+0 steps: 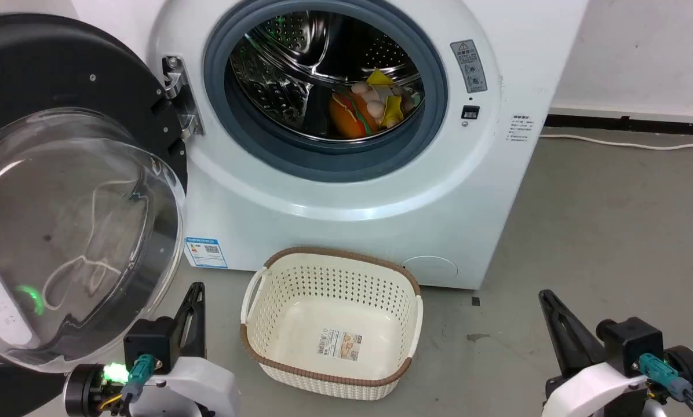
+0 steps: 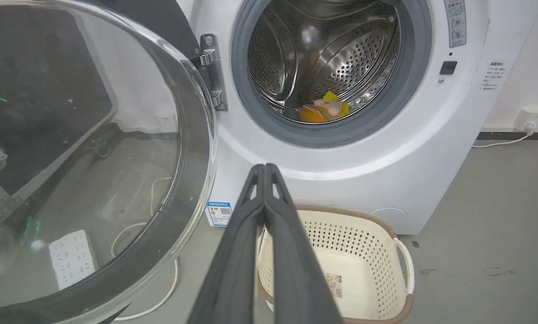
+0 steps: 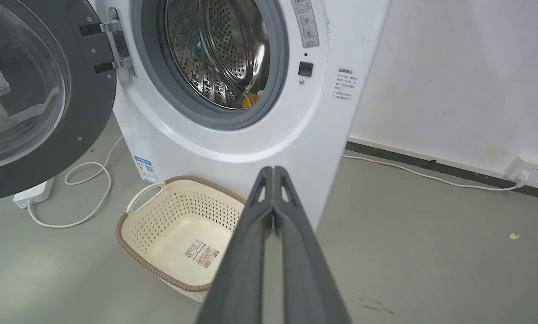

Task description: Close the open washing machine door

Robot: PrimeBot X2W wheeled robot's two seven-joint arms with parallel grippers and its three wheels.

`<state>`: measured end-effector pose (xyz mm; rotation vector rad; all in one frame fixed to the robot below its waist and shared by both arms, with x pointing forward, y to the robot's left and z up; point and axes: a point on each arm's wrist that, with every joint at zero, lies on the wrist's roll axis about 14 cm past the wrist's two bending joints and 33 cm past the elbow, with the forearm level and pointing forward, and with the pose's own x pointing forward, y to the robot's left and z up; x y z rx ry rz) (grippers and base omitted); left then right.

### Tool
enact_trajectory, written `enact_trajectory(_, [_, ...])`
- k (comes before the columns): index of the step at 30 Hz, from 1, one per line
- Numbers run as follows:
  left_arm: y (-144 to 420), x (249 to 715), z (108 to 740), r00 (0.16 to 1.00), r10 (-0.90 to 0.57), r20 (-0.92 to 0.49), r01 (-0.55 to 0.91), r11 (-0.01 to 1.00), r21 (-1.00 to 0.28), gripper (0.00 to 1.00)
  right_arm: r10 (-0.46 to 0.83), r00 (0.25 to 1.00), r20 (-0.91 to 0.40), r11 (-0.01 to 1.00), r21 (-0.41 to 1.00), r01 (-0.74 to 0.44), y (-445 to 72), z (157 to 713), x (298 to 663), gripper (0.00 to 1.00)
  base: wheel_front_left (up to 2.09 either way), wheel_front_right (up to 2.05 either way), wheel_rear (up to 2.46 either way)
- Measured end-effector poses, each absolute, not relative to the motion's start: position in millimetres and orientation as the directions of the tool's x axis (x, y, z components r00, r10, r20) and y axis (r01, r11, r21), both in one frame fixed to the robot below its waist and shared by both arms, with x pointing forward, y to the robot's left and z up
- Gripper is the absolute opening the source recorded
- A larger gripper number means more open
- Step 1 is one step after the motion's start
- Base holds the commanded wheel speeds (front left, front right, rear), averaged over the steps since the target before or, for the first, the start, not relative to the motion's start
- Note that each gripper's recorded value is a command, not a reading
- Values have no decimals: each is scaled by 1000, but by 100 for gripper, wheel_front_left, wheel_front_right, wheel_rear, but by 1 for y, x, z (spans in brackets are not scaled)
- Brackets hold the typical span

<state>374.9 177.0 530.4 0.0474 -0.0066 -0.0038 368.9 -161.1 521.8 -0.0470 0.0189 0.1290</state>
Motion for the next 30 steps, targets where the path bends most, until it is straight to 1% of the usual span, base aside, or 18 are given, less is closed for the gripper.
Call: enact_trajectory(30, [177, 375, 530, 1000, -4, 6, 3, 999, 47, 0, 128, 992, -22, 991, -46, -129, -161, 522, 369, 0, 0, 0, 0])
